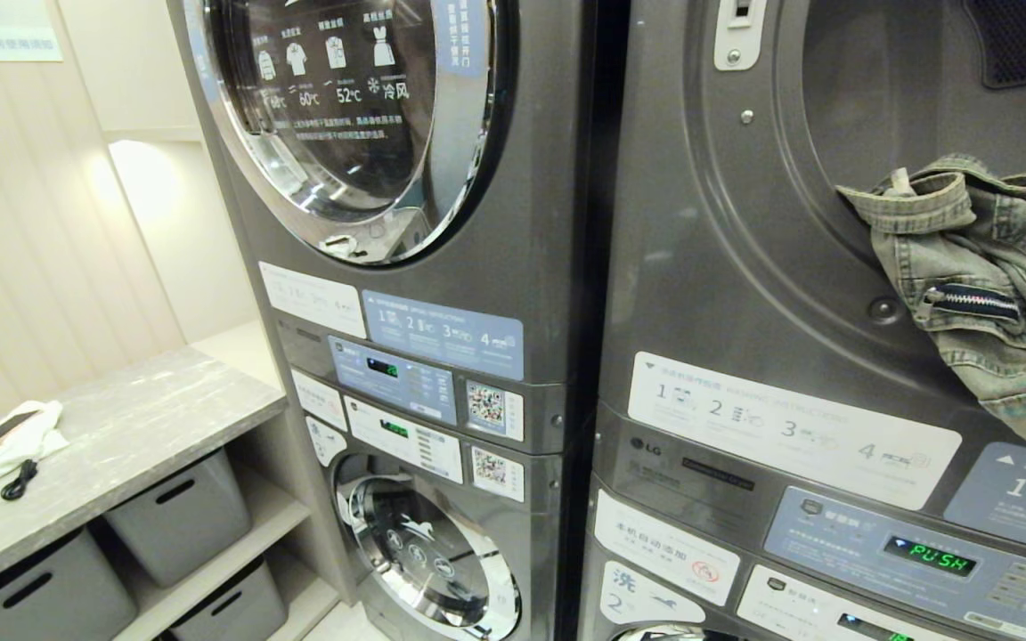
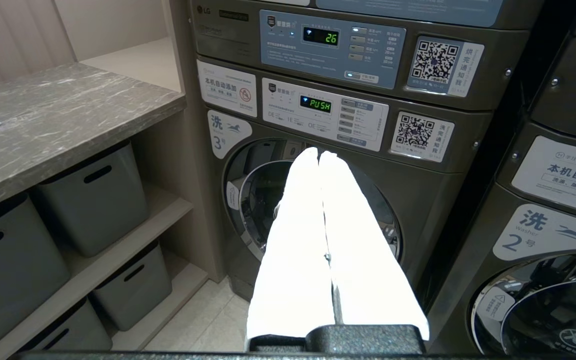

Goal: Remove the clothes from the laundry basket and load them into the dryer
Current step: Put the clothes in the dryer

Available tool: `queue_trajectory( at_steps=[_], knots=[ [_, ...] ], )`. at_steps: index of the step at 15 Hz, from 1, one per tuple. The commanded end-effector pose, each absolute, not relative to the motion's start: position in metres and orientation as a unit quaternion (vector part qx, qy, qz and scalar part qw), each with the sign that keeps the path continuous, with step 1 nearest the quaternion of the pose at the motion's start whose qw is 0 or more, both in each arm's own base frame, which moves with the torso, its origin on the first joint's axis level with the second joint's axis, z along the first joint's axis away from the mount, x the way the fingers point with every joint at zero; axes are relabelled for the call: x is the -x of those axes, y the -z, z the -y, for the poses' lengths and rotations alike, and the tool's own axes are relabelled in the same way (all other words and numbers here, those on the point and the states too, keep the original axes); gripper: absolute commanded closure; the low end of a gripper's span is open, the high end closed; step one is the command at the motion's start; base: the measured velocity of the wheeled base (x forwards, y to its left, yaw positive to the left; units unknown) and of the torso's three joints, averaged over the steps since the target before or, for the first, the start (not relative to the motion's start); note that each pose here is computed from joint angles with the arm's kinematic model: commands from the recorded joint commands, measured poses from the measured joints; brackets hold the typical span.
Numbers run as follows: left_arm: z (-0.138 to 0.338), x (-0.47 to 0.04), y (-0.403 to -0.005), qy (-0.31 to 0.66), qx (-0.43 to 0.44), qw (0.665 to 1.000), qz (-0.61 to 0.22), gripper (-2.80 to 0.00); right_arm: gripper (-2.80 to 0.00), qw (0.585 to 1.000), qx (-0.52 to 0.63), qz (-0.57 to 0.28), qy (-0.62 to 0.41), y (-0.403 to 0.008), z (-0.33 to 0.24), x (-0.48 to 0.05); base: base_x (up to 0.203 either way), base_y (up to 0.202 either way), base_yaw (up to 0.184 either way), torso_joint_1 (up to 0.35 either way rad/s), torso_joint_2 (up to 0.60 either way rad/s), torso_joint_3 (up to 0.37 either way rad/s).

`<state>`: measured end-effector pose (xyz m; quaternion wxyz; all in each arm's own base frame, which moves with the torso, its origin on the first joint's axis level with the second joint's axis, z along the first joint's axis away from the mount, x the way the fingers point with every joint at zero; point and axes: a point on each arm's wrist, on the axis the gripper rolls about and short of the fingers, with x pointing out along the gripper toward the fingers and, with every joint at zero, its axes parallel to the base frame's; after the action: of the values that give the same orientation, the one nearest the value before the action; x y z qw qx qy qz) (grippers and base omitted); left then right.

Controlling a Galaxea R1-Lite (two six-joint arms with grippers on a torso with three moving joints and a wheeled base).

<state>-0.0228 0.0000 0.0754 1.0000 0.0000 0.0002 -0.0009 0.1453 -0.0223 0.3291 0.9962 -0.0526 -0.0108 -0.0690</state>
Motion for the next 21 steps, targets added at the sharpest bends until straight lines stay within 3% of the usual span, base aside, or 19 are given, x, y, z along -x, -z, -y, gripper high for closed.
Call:
queue_trajectory(
  at_steps=[1,4,12,17,18,21],
  knots=[
    [0.0,0.023,-0.075,0.001,0.0,1.0,0.0,0.0,-2.8,0.995,0.063,0.048,0.065,-0.305,0.011,-0.075,0.0,0.0,0.0,0.0,0.0,0.0],
    [0.0,0.023,-0.076,0.001,0.0,1.0,-0.001,0.0,-2.8,0.996,0.087,0.026,0.019,-0.252,0.004,-0.041,0.0,0.0,0.0,0.0,0.0,0.0],
    [0.0,0.023,-0.075,0.001,0.0,1.0,0.0,0.0,-2.8,0.994,0.068,-0.077,-0.034,-0.237,0.011,-0.101,0.0,0.0,0.0,0.0,0.0,0.0],
    [0.0,0.023,-0.075,0.001,0.0,1.0,0.0,0.0,-2.8,0.996,0.068,-0.047,-0.028,-0.247,0.018,-0.147,0.0,0.0,0.0,0.0,0.0,0.0],
    [0.0,0.023,-0.075,0.001,0.0,1.0,-0.001,0.0,0.0,0.996,0.067,-0.047,-0.029,-0.247,0.018,-0.147,0.0,0.0,0.0,0.0,0.0,0.0],
    [0.0,0.023,-0.076,0.001,0.0,1.0,-0.001,0.0,0.0,0.997,0.07,-0.034,-0.026,-0.255,0.018,-0.147,0.0,0.0,0.0,0.0,0.0,0.0]
  ],
)
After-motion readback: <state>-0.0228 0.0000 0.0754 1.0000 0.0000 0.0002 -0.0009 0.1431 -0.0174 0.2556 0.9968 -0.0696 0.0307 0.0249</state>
